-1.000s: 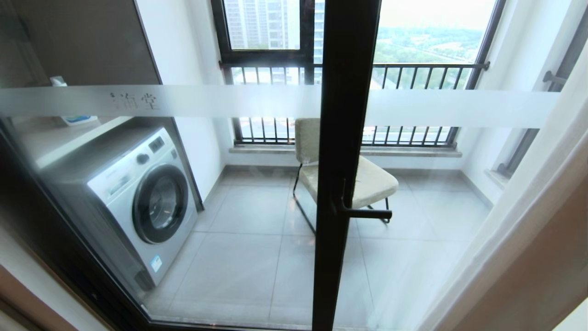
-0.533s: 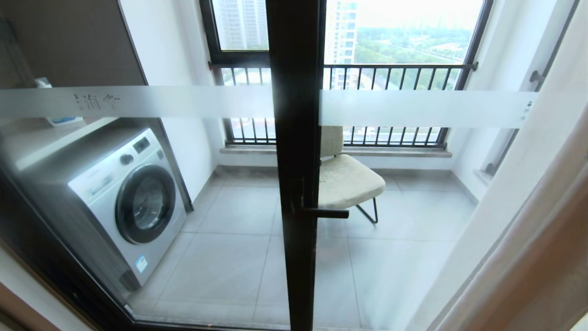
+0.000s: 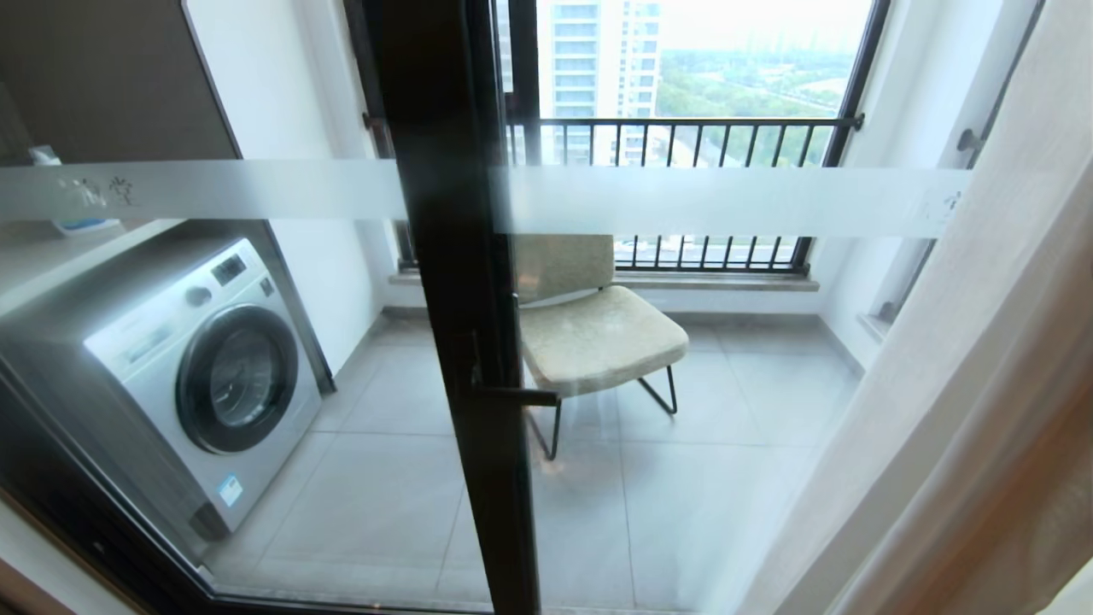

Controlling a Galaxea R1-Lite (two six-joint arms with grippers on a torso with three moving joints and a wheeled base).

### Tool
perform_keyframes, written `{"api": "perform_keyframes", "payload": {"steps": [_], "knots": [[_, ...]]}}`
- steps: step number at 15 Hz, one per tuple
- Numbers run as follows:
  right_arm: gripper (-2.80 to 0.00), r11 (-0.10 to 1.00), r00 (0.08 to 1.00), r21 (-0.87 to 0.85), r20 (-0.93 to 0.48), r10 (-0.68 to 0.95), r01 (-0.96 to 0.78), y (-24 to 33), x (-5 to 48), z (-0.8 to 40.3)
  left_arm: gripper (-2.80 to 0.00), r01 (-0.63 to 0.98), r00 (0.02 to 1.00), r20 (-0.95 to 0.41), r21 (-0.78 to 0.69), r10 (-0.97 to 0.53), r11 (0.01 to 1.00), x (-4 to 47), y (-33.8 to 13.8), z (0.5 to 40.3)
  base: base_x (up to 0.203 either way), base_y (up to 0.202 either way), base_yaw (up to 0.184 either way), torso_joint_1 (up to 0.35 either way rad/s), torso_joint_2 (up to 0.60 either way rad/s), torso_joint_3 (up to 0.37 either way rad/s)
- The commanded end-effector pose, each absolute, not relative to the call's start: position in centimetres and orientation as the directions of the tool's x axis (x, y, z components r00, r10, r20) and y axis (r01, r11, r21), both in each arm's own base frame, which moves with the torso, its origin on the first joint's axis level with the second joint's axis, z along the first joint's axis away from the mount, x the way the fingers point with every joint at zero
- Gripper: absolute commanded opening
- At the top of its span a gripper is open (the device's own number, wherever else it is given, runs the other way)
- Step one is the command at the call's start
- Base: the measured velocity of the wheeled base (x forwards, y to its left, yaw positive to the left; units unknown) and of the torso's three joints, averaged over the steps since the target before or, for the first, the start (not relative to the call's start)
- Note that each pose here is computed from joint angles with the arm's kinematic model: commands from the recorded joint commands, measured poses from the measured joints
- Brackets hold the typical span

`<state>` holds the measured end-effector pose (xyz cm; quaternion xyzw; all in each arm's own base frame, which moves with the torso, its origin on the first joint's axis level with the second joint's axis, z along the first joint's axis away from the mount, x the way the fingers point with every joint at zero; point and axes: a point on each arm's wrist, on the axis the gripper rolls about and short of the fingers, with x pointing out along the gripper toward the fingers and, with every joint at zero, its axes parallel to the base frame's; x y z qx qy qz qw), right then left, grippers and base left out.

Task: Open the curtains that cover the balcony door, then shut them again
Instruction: Pull the inner curtains open on both sides

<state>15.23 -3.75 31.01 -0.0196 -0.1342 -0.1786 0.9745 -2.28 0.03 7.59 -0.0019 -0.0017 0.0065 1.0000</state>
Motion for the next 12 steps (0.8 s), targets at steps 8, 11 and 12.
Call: {"api": "perform_keyframes", "payload": {"steps": [8,11,12], "knots": [[-2.8,0.915,0.878,0.011,0.279,-0.39,0.403,-4.86,15.95,31.78,-2.8,-0.014,1.0,0.005,-0.005,0.014,1.0,-2.28,0.03,7.6,0.0,-0.189,0.0,0.001,0.0,0.003],[-2.8,0.912,0.875,0.01,0.28,-0.395,0.409,-4.93,15.83,31.82,-2.8,-0.014,1.0,0.005,-0.005,0.014,1.0,-2.28,0.03,7.6,0.0,-0.189,-0.001,-0.001,0.0,0.002],[-2.8,0.912,0.874,0.01,0.282,-0.395,0.409,-4.92,15.77,31.85,-2.8,-0.014,1.0,0.005,-0.005,0.014,1.0,-2.28,0.03,7.6,0.0,-0.189,-0.004,-0.002,0.0,0.0]]}}
